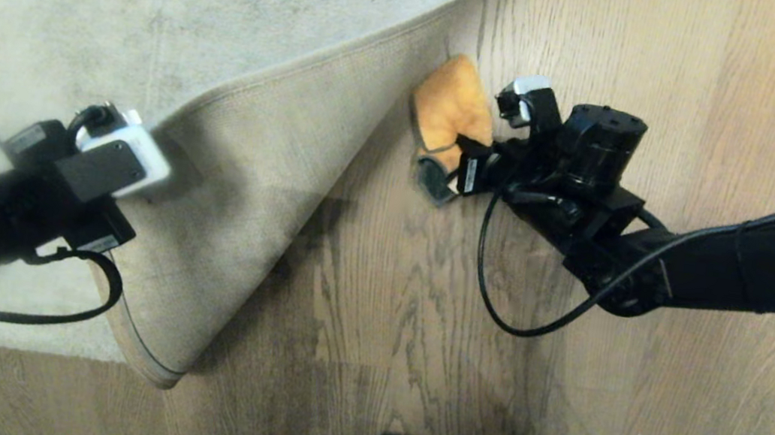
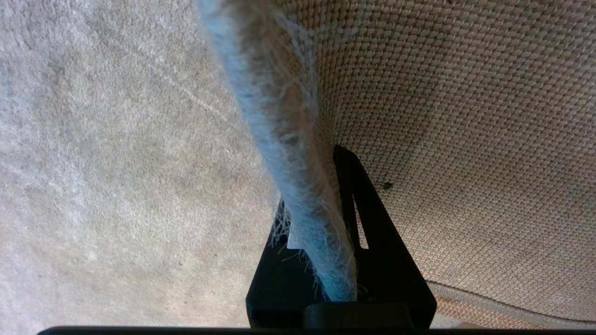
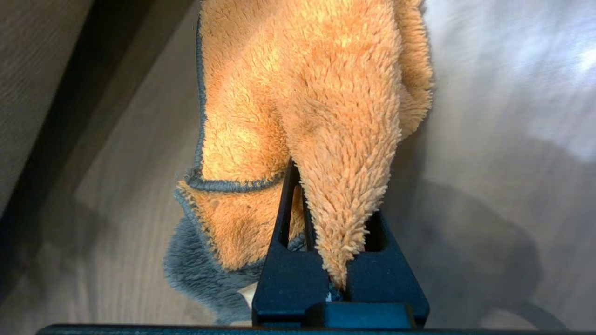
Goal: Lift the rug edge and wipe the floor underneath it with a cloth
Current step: Wipe the floor under the carpet with a rag
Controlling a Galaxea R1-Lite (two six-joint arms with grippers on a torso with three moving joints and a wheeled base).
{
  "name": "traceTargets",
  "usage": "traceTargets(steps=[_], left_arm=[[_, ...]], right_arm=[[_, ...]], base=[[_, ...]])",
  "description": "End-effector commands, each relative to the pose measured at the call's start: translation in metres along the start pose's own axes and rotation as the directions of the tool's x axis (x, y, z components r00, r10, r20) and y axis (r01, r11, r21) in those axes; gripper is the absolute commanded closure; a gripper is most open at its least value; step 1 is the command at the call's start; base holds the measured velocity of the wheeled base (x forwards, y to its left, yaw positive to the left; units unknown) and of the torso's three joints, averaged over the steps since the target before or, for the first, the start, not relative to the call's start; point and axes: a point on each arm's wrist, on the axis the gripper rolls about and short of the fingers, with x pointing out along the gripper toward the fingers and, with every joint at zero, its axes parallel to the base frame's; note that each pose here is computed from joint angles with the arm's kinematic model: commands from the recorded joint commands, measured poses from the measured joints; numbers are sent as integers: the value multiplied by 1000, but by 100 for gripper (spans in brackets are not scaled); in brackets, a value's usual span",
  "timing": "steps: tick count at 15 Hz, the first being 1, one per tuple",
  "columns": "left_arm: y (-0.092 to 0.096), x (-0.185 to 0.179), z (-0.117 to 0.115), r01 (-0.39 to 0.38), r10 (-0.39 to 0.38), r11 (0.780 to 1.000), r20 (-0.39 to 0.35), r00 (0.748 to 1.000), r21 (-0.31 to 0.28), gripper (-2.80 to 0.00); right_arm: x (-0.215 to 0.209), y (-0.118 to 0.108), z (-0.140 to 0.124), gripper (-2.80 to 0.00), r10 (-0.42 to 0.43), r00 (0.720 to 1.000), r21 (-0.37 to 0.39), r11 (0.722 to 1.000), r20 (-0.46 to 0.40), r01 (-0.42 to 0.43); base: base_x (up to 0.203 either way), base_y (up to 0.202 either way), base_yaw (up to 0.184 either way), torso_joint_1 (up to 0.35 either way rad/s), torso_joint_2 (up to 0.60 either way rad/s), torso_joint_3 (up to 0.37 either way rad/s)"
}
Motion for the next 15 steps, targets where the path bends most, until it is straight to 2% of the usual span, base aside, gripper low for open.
traceTargets(steps=[1,5,8,12,15], left_arm=[[-2,-1,-1,3,-3,1000,-3,1000,5,0],[-3,-3,-2,4,-4,1000,-4,1000,5,0],[-3,-3,-2,5,-5,1000,-4,1000,5,0],[-5,-5,-4,8,-8,1000,-9,1000,5,0],[-6,-6,-5,13,-13,1000,-12,1000,5,0]], right_arm=[[-13,-3,26,0,1,999,0,1000,49,-1],[-33,11,41,0,50,998,4,999,36,-50],[-45,36,34,0,124,992,11,992,-3,-124],[-55,80,34,0,240,971,21,971,-8,-240],[-60,104,19,0,299,953,27,954,-45,-298]], base=[[0,0,0,0,0,0],[0,0,0,0,0,0],[0,0,0,0,0,0],[0,0,0,0,0,0],[0,0,0,0,0,0]])
